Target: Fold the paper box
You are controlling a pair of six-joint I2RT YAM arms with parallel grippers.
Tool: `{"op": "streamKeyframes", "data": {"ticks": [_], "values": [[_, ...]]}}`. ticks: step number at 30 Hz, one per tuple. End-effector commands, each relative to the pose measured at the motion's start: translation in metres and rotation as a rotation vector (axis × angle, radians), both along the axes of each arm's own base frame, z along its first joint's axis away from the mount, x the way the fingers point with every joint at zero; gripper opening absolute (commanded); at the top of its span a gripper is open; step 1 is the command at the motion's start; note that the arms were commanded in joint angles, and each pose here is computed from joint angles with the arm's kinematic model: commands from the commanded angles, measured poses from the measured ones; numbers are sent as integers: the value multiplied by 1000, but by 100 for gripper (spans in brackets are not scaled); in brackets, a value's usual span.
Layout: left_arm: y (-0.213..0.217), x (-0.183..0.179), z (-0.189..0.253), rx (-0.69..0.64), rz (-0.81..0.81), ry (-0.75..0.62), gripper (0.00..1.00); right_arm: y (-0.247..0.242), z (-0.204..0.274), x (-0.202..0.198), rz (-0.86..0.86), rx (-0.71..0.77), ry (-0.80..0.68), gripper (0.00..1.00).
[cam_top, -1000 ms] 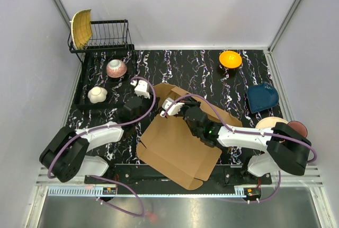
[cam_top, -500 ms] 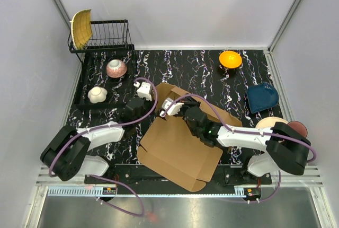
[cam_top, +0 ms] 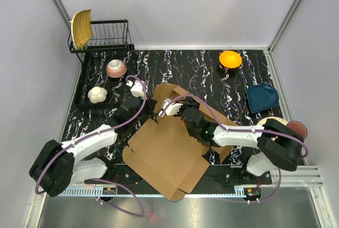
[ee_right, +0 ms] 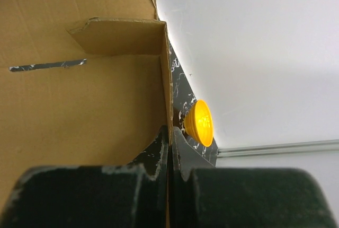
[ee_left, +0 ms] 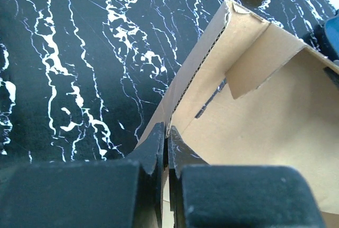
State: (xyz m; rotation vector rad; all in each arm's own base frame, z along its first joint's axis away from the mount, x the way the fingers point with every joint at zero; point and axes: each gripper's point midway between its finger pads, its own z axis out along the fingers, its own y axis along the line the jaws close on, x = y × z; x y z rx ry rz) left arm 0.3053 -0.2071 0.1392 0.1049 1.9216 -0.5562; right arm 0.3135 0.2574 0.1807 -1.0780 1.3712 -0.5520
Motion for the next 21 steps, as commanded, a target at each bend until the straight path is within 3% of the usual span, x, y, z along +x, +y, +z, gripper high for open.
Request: {"op": "streamKeyframes", "data": {"ticks": [1,21], "values": [[-17,7,68,-223,28,-113,0,-11,-5,1,-69,-20,-27,0],[-41,-29,5,-326,29,-29,0,-7,31,-10,-40,-53,-185,0]]}}
